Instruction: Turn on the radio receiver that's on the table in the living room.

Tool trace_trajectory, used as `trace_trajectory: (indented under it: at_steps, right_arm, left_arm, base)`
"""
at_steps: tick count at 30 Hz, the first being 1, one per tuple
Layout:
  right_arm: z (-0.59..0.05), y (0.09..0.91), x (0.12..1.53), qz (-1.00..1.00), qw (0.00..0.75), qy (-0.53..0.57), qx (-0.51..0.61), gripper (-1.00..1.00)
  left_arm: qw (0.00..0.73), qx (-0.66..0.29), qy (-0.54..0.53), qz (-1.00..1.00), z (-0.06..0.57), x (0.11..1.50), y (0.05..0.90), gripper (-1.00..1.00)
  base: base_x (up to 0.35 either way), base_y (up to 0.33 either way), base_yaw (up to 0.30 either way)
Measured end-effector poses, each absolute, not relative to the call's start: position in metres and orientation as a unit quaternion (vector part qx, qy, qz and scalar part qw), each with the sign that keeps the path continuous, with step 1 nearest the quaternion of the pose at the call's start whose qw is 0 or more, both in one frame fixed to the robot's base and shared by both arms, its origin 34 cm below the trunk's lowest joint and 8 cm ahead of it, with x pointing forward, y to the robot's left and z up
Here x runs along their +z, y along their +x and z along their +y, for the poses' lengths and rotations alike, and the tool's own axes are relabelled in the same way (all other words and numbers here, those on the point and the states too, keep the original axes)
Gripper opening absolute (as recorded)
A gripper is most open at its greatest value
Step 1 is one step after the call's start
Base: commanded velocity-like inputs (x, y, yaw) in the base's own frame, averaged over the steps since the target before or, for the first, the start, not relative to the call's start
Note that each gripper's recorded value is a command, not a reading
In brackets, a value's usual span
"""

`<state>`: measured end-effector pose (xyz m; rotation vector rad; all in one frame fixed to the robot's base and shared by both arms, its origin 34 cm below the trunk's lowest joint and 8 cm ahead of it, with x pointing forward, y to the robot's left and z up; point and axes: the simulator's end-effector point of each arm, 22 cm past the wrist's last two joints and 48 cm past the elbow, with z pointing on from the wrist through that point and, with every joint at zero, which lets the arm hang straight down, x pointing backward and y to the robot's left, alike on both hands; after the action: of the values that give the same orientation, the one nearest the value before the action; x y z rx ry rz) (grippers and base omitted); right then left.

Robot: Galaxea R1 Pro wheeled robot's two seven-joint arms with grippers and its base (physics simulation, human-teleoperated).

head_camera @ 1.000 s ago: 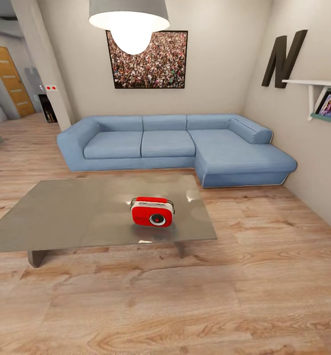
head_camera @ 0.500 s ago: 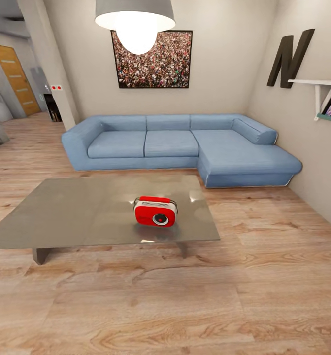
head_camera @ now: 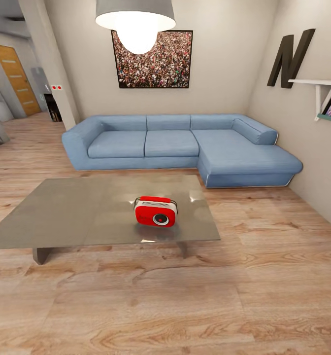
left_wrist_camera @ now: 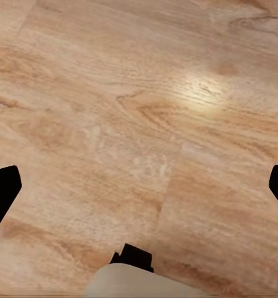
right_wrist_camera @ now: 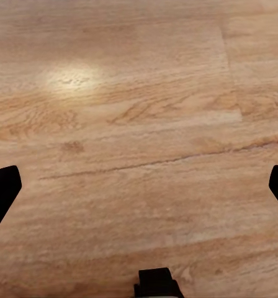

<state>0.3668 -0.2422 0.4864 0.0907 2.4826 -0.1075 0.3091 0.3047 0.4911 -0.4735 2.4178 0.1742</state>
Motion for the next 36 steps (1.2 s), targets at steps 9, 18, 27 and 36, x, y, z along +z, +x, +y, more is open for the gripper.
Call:
trace_trajectory:
  at_steps: [9, 18, 27, 36]
  right_arm:
    - [-0.23, 0.368, 0.486, 0.946, 0.323, 0.019, -0.023, 1.0]
    - [-0.217, 0.368, 0.487, 0.946, 0.324, 0.0, -0.011, 1.0]
    - [-0.216, 0.37, 0.487, 0.945, 0.326, 0.0, -0.011, 1.0]
    - [-0.217, 0.37, 0.487, 0.945, 0.326, 0.0, -0.011, 1.0]
  left_arm:
    - [0.326, 0.069, -0.182, 0.925, 0.305, 0.49, 0.306, 1.0]
    - [0.318, 0.069, -0.183, 0.928, 0.306, 0.487, 0.299, 1.0]
    - [0.317, 0.068, -0.183, 0.928, 0.304, 0.487, 0.298, 1.0]
    - [0.316, 0.068, -0.184, 0.928, 0.303, 0.487, 0.298, 1.0]
  base:
    - [0.0, 0.0, 0.0]
    - [0.0, 0.0, 0.0]
    - [0.0, 0.0, 0.0]
    - [0.0, 0.0, 0.0]
